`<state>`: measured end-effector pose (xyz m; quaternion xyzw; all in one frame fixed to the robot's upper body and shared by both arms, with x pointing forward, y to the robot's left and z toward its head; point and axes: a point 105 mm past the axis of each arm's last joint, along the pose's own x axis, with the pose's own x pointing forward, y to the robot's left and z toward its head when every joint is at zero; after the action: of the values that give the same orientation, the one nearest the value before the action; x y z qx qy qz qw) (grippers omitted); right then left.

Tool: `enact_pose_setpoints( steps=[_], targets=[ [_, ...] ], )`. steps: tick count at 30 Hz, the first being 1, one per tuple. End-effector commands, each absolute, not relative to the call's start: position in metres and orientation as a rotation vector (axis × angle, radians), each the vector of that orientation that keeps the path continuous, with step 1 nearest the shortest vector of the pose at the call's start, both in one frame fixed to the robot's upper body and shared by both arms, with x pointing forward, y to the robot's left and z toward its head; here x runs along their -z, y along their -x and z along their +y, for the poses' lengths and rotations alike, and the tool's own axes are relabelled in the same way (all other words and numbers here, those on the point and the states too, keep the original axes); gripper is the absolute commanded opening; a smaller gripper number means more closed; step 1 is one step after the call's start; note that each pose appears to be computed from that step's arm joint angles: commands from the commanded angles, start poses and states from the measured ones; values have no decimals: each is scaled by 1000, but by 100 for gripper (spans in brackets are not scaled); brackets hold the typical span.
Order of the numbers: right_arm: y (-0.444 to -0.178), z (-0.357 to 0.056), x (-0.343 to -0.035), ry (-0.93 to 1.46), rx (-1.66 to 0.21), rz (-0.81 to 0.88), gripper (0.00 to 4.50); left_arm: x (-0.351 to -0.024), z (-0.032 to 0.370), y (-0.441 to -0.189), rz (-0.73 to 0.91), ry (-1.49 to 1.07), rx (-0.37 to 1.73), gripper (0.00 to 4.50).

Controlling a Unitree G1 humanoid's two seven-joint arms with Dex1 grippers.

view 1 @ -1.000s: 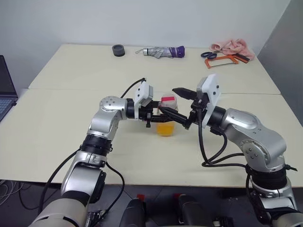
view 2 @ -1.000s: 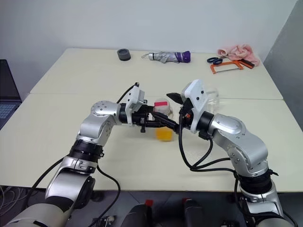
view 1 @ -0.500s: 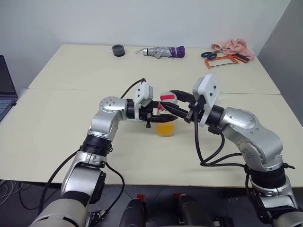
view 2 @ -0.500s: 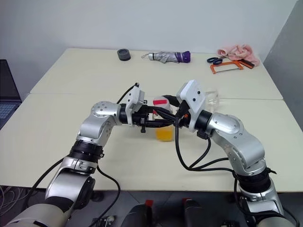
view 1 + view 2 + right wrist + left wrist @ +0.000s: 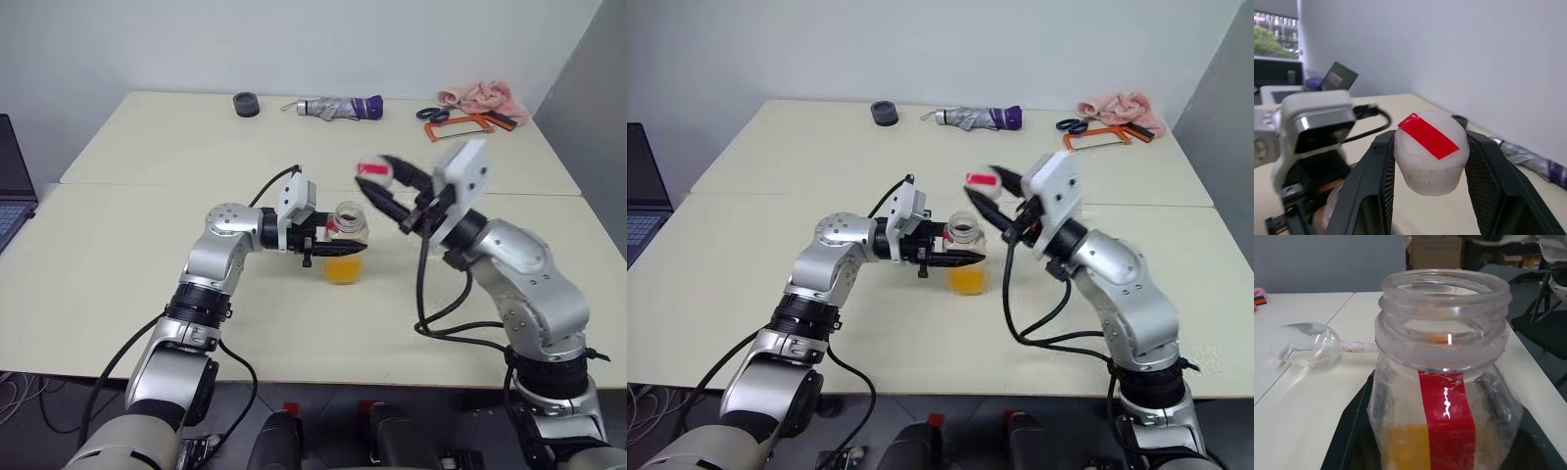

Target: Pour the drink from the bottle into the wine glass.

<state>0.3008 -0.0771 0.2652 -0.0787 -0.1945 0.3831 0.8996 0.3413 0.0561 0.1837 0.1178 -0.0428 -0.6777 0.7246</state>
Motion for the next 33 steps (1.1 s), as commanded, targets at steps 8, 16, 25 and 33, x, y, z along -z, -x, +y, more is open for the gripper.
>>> enact_pose_setpoints(
  steps=[8,16,25,33],
  targets=[
    [-296,-206,-200,159,-242,-215,169,-207,63,-345,-190,-220,1418,180],
    [-289,-245,-104,175,-99,94,169,-210,65,-340,-198,-220,1419,180],
    [-293,-250,-81,24,-74,209,369,-209,70,-342,-185,-241,1377,180],
    [-281,-243,-108,260,-197,172,450,-212,86,-358,-213,-233,1214,180]
  ],
)
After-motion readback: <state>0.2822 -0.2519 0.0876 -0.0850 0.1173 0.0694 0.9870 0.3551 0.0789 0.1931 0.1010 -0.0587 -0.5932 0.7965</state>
